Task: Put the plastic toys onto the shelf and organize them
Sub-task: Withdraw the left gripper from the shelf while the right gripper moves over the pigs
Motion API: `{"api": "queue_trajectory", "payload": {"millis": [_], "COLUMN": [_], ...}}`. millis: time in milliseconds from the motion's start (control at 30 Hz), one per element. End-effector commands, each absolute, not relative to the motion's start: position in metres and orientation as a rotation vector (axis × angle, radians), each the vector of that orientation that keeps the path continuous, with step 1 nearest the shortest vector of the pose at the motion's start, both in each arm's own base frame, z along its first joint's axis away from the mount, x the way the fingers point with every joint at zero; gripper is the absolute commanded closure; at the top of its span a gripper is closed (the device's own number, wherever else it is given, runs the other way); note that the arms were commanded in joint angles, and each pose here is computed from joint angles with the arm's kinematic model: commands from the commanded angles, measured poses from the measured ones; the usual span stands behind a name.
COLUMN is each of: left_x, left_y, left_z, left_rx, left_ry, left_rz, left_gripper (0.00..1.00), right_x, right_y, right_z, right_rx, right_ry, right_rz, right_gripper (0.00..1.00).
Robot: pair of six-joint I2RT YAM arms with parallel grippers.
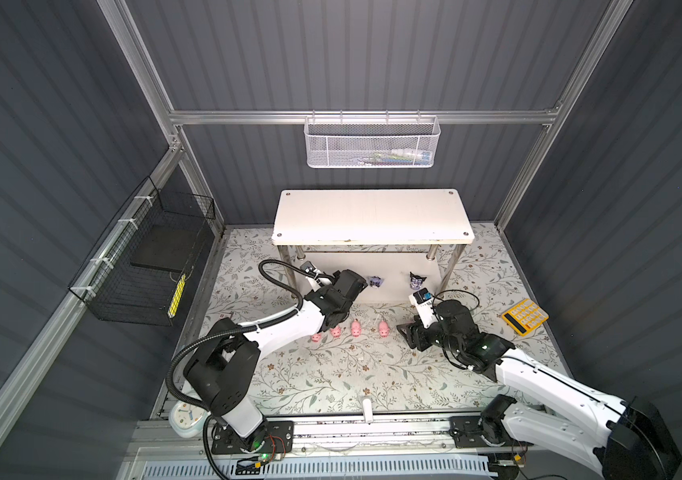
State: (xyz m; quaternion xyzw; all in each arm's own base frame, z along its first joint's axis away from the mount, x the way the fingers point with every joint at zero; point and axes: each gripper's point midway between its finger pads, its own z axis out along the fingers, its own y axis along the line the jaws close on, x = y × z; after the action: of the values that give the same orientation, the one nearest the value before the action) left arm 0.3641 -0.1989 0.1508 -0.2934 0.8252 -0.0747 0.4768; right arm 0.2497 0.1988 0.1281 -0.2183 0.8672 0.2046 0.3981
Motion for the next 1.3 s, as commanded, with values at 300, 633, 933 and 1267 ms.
{"api": "queue_trajectory", "payload": {"millis": [300,633,933,1267], "left_x": [0.297,0.24,0.219,0.225], "left_y": [-0.192,-0.115,-0.072,-0.08], "left_z": [0.164,0.165,0.142,0.121], "left_rx": [-0.592,-0.621,-0.568,-0.547], "left_ry": [2.1,2.056,2.009,2.011], "left_rz": [-0.269,-0.26,-0.163,-0.162], "left_gripper": [0.2,0.19,0.18,0.18], "right_x": [0.254,0.261,0.271,0.265], "right_y": [0.198,0.185,0.159,0.14], "right_z": [0.144,0.154,0.162,0.14], "right_rx": [-0.519,-0.396,-0.182,-0.048], "right_ry": [2.169,2.211,2.228,2.293], "right_rz": [0.52,0.468,0.385,0.367], "right_gripper": [0.31,0.31,0.31,0.31]}}
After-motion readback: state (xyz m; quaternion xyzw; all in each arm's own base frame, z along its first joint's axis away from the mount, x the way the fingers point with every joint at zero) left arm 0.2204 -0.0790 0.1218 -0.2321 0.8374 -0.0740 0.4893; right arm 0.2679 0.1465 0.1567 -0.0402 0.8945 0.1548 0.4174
